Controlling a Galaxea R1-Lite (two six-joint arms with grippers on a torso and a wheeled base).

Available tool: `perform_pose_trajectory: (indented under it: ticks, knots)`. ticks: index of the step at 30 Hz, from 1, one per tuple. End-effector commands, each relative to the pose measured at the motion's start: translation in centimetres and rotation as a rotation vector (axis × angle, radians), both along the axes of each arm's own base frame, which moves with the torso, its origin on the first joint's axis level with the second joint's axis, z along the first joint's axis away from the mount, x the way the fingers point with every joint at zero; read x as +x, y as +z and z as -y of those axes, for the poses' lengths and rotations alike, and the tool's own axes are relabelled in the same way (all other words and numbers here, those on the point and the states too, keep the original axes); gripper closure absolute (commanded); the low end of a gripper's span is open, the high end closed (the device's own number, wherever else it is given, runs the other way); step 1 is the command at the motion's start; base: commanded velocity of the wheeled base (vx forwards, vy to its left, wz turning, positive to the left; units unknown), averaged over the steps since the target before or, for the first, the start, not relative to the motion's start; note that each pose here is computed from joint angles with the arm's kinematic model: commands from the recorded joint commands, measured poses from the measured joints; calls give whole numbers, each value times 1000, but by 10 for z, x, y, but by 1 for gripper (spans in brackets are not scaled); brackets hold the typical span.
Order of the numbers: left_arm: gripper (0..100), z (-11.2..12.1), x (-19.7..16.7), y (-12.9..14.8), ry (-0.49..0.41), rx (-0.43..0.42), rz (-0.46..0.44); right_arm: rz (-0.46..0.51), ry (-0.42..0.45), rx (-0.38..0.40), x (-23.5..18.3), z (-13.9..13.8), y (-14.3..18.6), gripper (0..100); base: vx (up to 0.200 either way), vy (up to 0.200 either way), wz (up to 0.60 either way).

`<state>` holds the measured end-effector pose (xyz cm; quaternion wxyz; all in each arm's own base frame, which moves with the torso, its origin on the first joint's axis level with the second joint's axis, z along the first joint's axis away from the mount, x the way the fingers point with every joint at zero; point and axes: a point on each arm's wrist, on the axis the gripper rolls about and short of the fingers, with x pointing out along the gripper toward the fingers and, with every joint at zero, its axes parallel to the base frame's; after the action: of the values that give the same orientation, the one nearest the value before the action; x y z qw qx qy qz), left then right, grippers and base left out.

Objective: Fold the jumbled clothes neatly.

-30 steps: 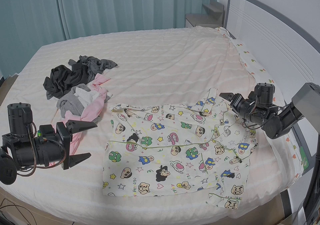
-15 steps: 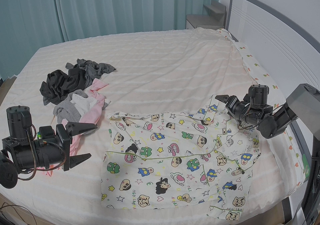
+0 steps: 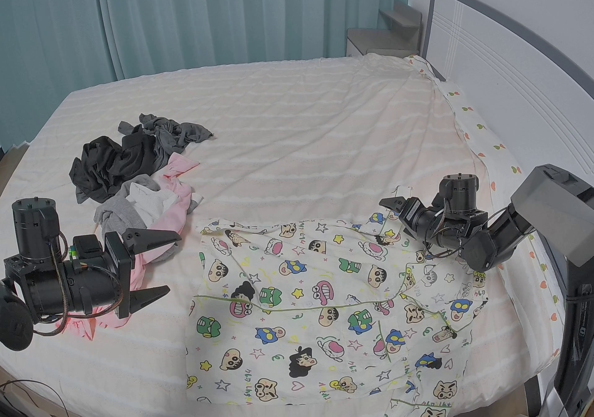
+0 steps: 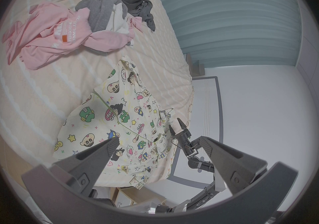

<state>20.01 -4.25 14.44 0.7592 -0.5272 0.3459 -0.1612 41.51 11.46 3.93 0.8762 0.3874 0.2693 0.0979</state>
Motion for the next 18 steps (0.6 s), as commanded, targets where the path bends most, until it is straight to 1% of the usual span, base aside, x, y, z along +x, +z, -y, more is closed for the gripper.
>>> perform_pose_trajectory:
  ticks: [1, 9, 13, 18]
  knots:
    - [0, 0, 0, -1, 0, 0, -3, -36, 5, -10, 1, -3, -16, 0, 0, 0, 0]
    - [0, 0, 1, -1, 2, 0, -7, -50, 11, -21, 11, -9, -31, 0, 0, 0, 0]
    - [0, 0, 2, 1, 9, 1, 4, -83, -10, -43, 24, -13, -31, 0, 0, 0, 0]
    - [0, -1, 2, 2, 15, 1, 9, -84, -22, -51, 37, -17, -29, 0, 0, 0, 0]
